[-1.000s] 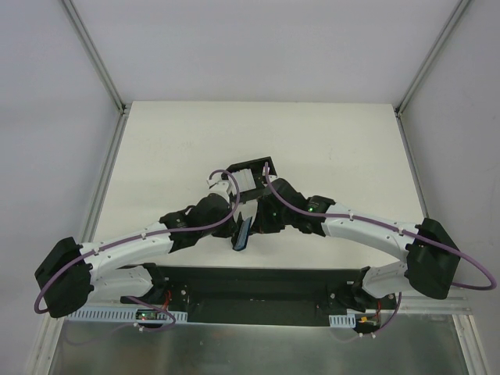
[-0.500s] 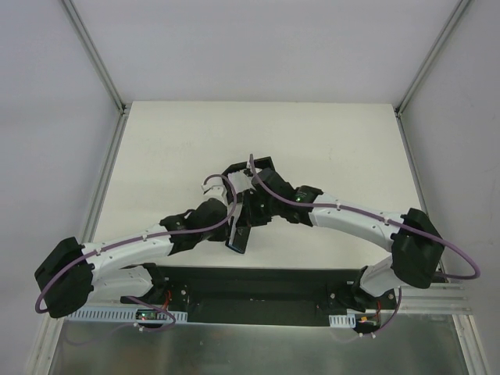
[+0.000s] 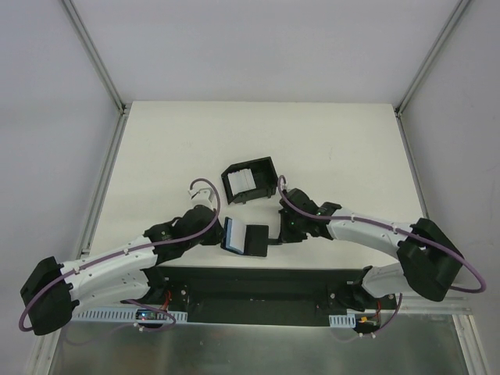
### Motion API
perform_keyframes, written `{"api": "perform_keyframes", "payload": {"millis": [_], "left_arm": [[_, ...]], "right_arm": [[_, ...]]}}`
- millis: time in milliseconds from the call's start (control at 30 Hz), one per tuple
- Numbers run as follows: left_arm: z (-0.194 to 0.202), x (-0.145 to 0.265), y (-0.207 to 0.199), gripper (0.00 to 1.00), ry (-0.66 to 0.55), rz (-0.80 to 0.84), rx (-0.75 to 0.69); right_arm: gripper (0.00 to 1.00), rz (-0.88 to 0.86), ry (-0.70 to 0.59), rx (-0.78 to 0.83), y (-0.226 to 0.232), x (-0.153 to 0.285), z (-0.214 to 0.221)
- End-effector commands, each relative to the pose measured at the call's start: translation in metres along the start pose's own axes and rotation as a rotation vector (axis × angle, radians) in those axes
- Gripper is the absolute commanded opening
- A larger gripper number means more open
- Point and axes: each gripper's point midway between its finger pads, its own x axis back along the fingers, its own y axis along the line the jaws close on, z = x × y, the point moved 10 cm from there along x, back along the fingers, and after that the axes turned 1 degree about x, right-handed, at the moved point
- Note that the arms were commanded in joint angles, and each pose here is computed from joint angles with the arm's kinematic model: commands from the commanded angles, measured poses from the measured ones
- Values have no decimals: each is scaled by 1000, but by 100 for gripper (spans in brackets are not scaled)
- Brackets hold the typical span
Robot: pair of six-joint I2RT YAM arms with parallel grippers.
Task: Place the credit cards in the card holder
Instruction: Open the card holder at the center of the board.
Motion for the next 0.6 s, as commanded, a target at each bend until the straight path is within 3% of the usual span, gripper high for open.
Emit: {"api": "perform_keyframes", "payload": {"millis": [0, 233, 400, 567], "left_arm": [[5, 1, 3, 0, 2, 2, 14], [10, 0, 4, 0, 33, 9, 34], [6, 4, 1, 0, 0, 32, 47], [2, 8, -4, 0, -6, 59, 29]], "right_arm": [[1, 43, -1, -13, -15, -8, 6], [3, 101, 34, -4, -10, -20, -5], [8, 138, -36, 7, -6, -10, -16], [11, 155, -23, 39, -3, -7, -22]]}}
